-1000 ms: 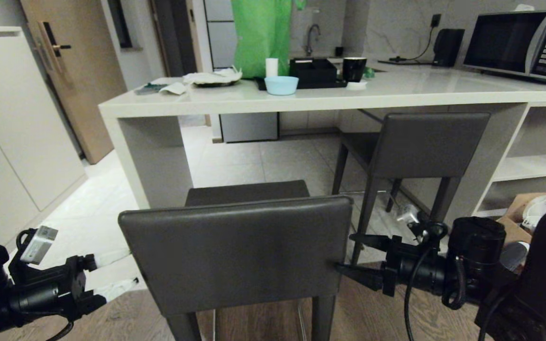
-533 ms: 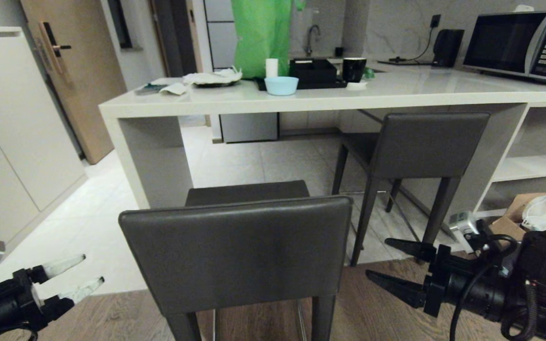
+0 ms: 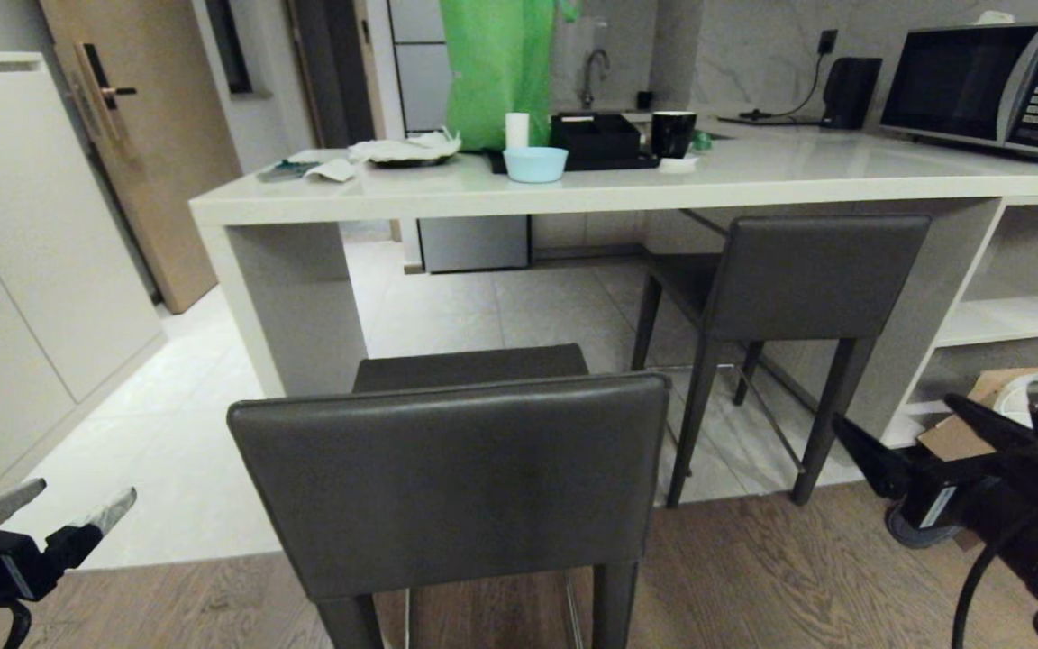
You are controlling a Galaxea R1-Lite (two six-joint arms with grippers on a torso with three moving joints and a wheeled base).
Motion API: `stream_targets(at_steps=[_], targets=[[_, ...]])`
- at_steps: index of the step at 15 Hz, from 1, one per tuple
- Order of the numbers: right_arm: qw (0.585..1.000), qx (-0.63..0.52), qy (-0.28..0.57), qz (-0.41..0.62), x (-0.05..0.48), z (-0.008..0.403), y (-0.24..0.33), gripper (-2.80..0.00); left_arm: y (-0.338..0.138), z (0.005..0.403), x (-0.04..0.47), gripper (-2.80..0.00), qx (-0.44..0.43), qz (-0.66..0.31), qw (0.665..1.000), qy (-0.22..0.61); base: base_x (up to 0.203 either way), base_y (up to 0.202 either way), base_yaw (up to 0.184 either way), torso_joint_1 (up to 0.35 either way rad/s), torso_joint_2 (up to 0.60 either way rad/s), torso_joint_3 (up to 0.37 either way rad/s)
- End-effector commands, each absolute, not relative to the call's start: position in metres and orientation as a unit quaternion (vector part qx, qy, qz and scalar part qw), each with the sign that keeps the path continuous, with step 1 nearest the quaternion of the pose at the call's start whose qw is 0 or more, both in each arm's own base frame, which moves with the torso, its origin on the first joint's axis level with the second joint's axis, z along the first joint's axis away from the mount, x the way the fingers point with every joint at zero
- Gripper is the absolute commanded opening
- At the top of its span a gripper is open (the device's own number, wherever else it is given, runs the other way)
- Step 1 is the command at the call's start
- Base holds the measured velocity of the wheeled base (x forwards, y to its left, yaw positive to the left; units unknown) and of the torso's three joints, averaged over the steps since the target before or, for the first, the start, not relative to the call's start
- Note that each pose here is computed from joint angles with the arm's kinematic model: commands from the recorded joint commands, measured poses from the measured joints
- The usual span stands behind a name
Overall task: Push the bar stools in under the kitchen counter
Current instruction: Pull the gray chair out from under the dining table
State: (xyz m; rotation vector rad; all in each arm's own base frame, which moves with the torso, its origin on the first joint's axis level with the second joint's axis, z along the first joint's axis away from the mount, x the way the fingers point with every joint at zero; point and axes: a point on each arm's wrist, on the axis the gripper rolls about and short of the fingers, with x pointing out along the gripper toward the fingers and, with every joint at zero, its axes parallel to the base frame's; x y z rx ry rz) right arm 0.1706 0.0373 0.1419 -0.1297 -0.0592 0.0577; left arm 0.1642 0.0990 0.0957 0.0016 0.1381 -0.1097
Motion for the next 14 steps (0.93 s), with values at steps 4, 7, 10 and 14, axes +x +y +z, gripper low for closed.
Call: stream_targets(at_steps=[4, 7, 10, 14], targets=[[0.985, -0.078, -0.065, -0.141, 0.152, 0.179, 0.003, 0.0, 0.052, 0.119, 0.196, 0.0, 0.05, 0.219, 0.974, 0.035, 0.0, 0.0, 0.0, 0.0, 0.0, 0.0], [0.984, -0.075, -0.09, -0.135, 0.122, 0.201, 0.002, 0.0, 0.032, 0.143, 0.179, 0.0, 0.047, 0.198, 0.979, -0.028, 0.0, 0.0, 0.0, 0.0, 0.0, 0.0], [0.984, -0.072, -0.097, -0.134, 0.08, 0.216, -0.001, 0.0, 0.025, 0.165, 0.158, 0.0, 0.041, 0.184, 0.979, -0.08, 0.0, 0.0, 0.0, 0.0, 0.0, 0.0], [0.976, -0.072, -0.117, -0.169, 0.029, 0.217, -0.007, 0.0, 0.007, 0.186, 0.111, 0.0, 0.018, 0.121, 0.984, -0.13, 0.0, 0.0, 0.0, 0.0, 0.0, 0.0]])
